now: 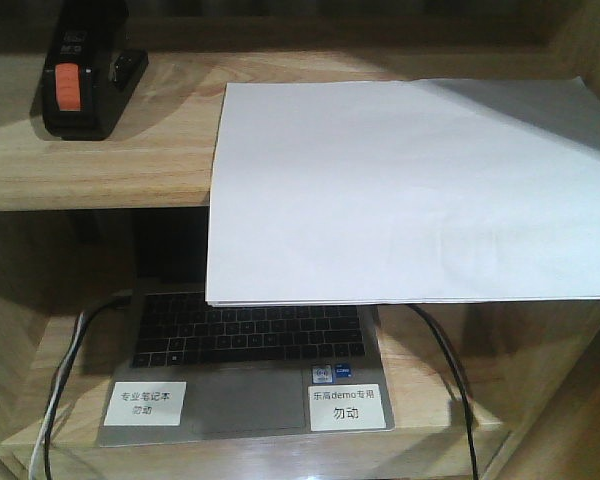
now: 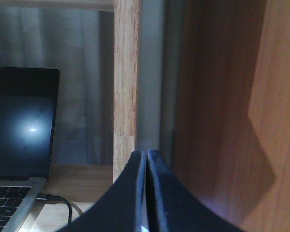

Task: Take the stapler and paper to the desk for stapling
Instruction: 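Move the left gripper toward the black stapler on the shelf, then close the left gripper on the black stapler and lift it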

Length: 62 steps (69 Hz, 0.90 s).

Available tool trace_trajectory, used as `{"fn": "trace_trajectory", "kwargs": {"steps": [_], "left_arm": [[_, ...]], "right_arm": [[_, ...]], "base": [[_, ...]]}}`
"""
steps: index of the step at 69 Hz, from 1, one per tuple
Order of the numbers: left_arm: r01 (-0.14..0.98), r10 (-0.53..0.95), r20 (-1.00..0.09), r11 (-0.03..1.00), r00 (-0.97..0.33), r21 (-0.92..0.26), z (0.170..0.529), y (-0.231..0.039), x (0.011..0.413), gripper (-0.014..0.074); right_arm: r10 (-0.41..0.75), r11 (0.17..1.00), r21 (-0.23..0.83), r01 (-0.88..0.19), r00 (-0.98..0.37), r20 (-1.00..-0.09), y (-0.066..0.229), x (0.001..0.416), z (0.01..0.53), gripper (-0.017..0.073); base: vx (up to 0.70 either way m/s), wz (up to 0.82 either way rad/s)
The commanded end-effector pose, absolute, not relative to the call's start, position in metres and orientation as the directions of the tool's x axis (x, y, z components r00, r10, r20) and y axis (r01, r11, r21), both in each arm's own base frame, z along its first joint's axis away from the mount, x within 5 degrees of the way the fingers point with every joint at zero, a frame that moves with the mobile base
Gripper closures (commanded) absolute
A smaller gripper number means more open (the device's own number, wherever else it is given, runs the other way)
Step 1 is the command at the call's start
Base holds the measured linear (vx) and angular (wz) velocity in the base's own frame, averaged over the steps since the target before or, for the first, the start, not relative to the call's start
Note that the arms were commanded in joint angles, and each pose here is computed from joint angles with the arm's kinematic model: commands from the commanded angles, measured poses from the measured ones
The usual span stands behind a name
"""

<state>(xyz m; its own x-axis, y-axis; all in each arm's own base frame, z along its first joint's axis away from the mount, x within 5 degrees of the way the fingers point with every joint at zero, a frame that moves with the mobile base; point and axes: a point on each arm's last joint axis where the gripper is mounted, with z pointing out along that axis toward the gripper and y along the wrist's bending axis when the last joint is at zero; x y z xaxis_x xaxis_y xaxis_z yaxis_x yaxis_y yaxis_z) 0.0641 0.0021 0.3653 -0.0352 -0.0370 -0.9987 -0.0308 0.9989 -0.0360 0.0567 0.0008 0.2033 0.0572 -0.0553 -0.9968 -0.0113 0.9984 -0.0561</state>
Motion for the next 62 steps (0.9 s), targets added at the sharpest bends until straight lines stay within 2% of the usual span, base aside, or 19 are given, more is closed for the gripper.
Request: {"fn": "trace_trajectory", "kwargs": {"steps": [1, 12, 39, 62], "left_arm": [[-0.021, -0.043, -0.995, 0.999, 0.086, -0.045, 0.385, 0.002, 0.065, -0.0025], [0.009, -0.059, -0.992, 0.998, 0.109, -0.059, 0.387, 0.0, 0.065, 0.0011], [0.242, -0.035, -0.973, 0.97, 0.227, 0.021, 0.399, -0.016, 0.065, 0.0061], [0.397, -0.026, -0.998, 0.918, 0.061, 0.0, 0.438, -0.051, 0.118, 0.0061]], "right_arm": [[-0.063, 0.998, -0.064, -0.007, 0.134, -0.989, 0.001, 0.055, 0.209, 0.0569], [-0.063, 0.998, -0.064, -0.007, 0.134, -0.989, 0.001, 0.055, 0.209, 0.0569], [-0.063, 0.998, -0.064, -0.007, 0.134, -0.989, 0.001, 0.055, 0.209, 0.0569], [-0.063, 0.998, -0.064, -0.007, 0.134, -0.989, 0.001, 0.055, 0.209, 0.0569]], "base": [[0.0, 0.0], [0.0, 0.0], [0.0, 0.0], [0.0, 0.0]]}}
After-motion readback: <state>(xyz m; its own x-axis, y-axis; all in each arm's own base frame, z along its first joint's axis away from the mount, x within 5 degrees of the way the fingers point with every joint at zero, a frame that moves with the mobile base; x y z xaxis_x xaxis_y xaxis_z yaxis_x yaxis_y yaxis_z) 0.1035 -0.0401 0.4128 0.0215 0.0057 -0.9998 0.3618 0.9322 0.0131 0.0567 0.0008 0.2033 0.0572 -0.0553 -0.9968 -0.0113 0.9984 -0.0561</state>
